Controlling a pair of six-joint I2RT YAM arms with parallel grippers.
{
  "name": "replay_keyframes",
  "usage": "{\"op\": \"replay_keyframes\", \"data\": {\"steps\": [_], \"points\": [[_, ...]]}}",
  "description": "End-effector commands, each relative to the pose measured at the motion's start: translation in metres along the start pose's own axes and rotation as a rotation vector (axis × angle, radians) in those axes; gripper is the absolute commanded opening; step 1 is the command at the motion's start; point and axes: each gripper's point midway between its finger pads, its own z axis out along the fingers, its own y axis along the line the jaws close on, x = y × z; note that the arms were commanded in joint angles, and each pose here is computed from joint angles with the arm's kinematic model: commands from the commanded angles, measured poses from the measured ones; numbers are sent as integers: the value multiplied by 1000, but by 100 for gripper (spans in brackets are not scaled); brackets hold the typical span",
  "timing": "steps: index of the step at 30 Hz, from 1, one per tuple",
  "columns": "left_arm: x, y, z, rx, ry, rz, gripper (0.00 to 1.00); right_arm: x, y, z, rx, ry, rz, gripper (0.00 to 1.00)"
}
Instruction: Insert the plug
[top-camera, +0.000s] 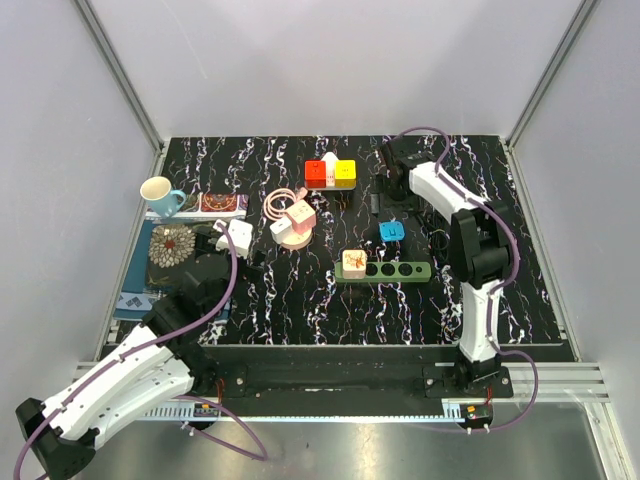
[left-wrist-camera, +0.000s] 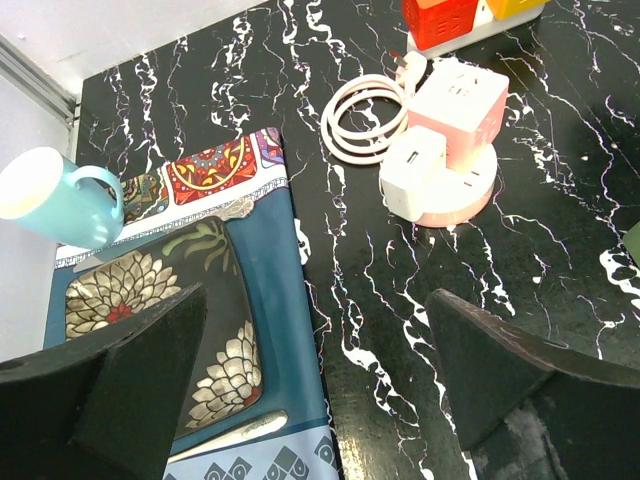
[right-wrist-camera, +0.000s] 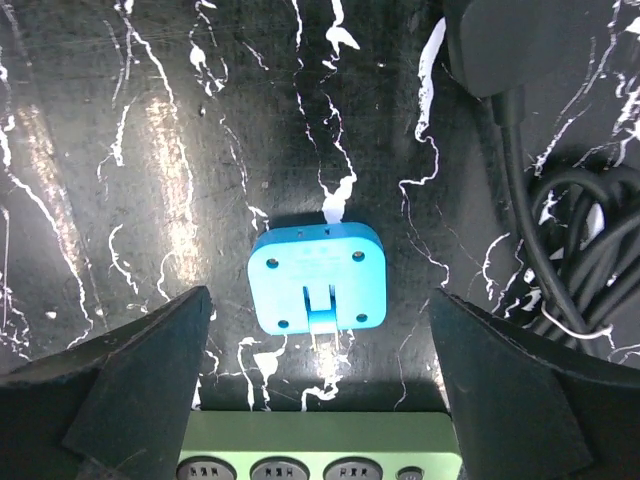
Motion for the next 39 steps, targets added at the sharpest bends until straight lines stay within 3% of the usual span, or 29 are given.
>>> {"op": "replay_keyframes", "data": {"steps": [1, 18, 21, 25, 26, 30, 39], "points": [[-6, -2, 5, 5, -23, -9, 99, 3, 3, 5, -27, 70, 31, 91], [0, -8, 9, 20, 3, 7, 99, 16, 2, 47, -28, 207, -15, 86], [-1, -8, 9, 23, 3, 6, 99, 19, 1, 47, -26, 216, -19, 81], [-2, -11, 9, 38, -1, 2, 99, 15, 1, 40, -26, 203, -23, 67], [-2, -11, 9, 39, -2, 0, 99, 12, 1, 33, -30, 189, -22, 59], [-7, -18, 8, 78, -12, -21, 99, -3, 0, 7, -38, 125, -12, 49], [-43, -69, 3, 325, -85, -261, 99, -30, 16, -84, -122, -120, 59, 45]]}}
